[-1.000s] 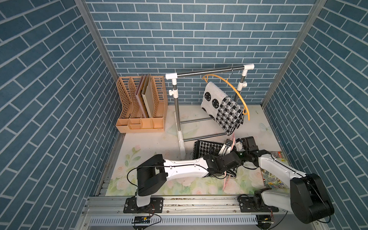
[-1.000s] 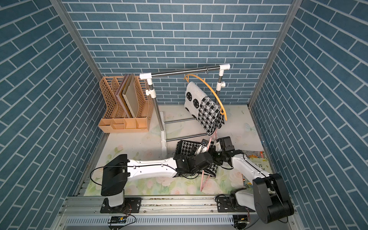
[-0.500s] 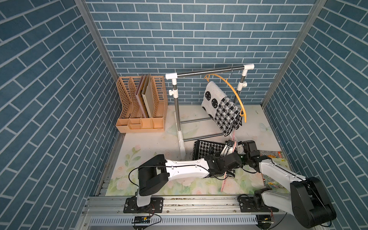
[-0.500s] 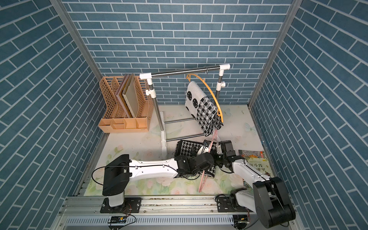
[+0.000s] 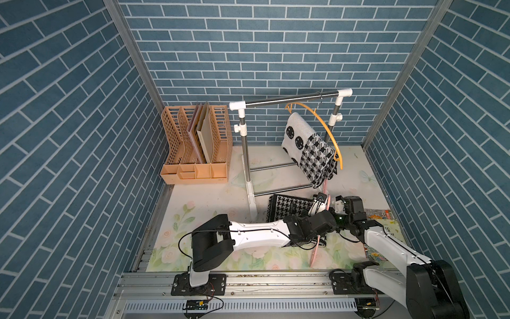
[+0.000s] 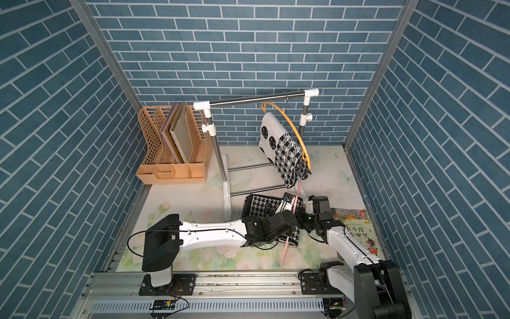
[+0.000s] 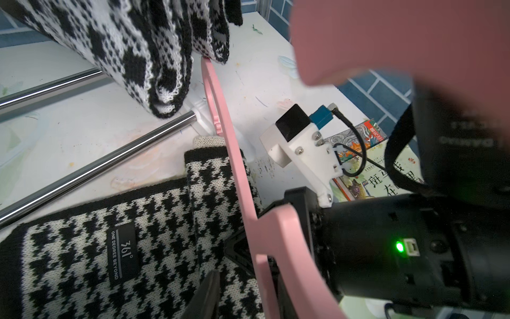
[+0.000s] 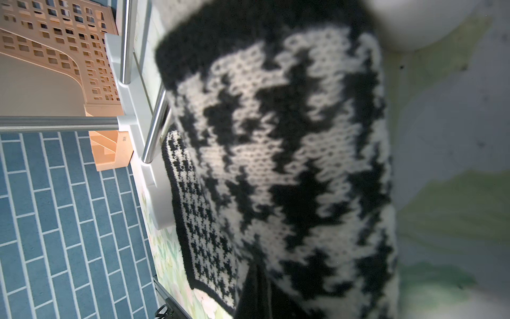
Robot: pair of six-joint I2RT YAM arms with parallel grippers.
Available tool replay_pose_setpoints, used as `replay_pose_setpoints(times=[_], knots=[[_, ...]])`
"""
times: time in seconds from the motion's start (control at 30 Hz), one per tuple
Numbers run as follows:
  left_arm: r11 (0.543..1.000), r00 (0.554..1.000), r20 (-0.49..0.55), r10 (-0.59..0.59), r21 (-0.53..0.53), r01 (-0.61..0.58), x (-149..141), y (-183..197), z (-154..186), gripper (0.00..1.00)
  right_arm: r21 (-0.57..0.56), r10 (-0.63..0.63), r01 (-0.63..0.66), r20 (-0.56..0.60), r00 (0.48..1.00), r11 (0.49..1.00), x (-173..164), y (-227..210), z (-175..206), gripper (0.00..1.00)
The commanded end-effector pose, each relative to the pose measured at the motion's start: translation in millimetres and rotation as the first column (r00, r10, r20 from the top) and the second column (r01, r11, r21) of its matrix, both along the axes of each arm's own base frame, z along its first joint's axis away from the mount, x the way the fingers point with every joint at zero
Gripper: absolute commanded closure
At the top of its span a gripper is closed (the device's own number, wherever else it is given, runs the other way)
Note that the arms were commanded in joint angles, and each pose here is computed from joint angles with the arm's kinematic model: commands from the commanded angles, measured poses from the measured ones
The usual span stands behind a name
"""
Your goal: Hang the scarf on the hanger
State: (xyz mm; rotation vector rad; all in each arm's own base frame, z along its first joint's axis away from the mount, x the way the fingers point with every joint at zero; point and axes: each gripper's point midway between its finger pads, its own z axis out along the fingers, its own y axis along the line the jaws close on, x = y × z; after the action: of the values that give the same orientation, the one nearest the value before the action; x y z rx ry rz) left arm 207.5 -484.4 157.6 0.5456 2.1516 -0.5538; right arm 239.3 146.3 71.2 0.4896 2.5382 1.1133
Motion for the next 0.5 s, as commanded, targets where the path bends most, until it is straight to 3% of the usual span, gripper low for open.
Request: replay_pose_setpoints(times=[0.0,0.47], knots=[[0.976,0.969,-0.12,-0.216,-0.037,0.213,-54.9,-35.0,-30.7,0.6,0.094,0.06,-0.074,0.148,0.987,0.993,10.7,16.8,45.2,1.0],[0.974,0.965,-0.137,-0.225,-0.016,0.225,-56.7,-36.4,-40.3,0.6,-0.005,0.008,-0.008,0.132,0.991,1.0,-1.4,-7.9,32.8,0.93]])
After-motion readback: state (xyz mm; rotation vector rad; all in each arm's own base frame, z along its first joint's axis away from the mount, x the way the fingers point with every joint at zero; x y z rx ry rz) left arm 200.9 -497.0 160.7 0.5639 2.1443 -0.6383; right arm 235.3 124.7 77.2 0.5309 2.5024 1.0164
